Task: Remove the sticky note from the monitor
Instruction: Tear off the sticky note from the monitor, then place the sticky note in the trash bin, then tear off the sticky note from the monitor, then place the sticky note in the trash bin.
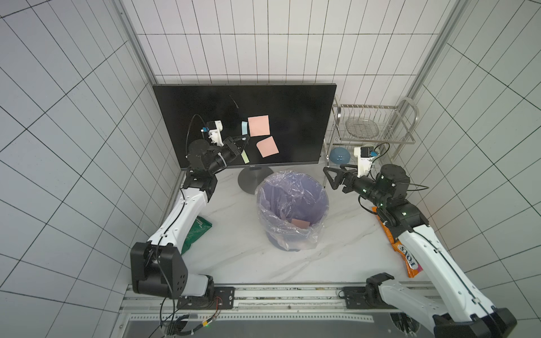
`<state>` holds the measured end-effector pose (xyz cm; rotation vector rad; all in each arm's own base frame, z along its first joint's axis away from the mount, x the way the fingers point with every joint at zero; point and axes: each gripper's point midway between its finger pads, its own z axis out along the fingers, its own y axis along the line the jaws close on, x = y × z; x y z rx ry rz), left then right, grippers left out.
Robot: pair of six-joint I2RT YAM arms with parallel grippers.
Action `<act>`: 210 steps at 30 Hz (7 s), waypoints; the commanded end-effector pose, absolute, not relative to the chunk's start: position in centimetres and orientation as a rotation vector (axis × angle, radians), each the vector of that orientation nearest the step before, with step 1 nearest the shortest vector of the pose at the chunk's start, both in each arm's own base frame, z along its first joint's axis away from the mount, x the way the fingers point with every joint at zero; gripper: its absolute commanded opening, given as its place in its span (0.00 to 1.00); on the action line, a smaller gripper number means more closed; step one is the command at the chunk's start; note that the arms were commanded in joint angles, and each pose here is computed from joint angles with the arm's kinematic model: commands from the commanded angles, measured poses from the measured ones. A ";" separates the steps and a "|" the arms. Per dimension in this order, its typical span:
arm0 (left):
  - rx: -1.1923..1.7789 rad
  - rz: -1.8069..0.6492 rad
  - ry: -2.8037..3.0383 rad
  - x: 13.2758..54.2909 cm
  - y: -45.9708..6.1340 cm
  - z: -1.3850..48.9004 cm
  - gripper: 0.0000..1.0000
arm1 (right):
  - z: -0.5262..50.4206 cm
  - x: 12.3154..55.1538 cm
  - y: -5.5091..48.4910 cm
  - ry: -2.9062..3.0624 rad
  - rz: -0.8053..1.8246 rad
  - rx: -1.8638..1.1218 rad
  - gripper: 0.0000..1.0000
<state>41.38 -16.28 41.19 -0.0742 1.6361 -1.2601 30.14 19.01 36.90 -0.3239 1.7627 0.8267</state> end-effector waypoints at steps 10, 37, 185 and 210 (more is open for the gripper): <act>0.525 -0.782 1.880 29.7 -26.4 35.9 0.10 | 36.6 30.0 17.9 1.769 0.733 -0.323 0.99; 0.584 -0.859 1.887 29.0 -26.0 37.8 0.98 | 36.3 29.8 17.2 1.778 0.698 -0.316 0.99; -0.273 -1.386 1.600 44.7 -14.2 28.9 0.25 | 35.6 30.1 16.9 1.788 0.751 -0.309 0.99; 0.198 -1.004 1.767 34.8 -20.8 33.5 0.00 | 37.1 30.0 18.2 1.748 0.818 -0.327 0.99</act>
